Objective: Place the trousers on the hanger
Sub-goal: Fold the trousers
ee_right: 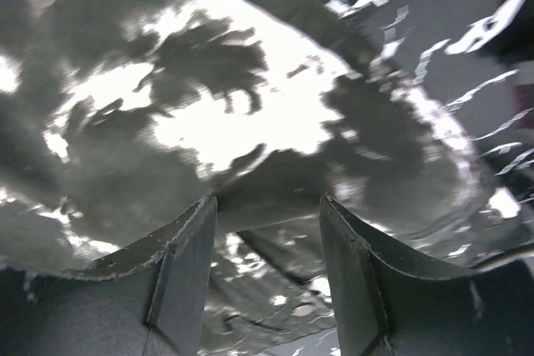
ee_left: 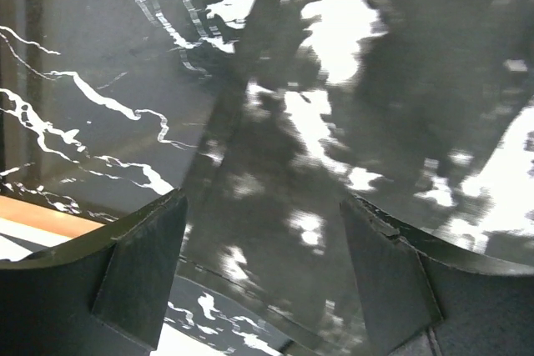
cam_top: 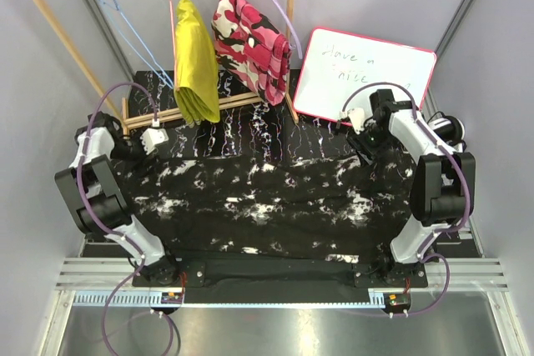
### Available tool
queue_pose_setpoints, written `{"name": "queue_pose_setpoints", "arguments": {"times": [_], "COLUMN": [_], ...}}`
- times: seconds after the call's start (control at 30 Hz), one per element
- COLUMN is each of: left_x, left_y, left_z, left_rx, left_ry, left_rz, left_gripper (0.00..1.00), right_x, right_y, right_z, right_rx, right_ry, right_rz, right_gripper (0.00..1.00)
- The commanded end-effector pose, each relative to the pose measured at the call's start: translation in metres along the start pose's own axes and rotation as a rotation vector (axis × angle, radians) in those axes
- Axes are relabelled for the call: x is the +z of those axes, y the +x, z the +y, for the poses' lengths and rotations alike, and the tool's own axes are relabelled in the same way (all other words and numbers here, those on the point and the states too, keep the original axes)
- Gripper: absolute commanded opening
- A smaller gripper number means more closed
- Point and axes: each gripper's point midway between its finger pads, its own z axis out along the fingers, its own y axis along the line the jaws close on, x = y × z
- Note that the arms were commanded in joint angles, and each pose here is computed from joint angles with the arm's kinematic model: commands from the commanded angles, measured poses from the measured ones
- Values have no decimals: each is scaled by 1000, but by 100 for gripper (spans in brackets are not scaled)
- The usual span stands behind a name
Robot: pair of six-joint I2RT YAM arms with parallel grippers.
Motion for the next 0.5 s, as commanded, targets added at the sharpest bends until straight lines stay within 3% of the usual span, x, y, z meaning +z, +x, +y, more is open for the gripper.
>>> {"name": "queue_pose_setpoints", "arguments": {"times": [0.0,0.47], "left_x": [7,51], "left_y": [11,18], "left_z": [36,51], "left_rx": [-15,32], "left_ry": [-47,-27], "left_rz": [93,133], "left_gripper": [79,85], "right_x": [-7,0], "right_y": [-16,-8], "right_z": [-29,-76], "right_rx": [-44,-5], "right_ry": [49,92], "right_rz": [-34,-10], "right_gripper": [59,62]}}
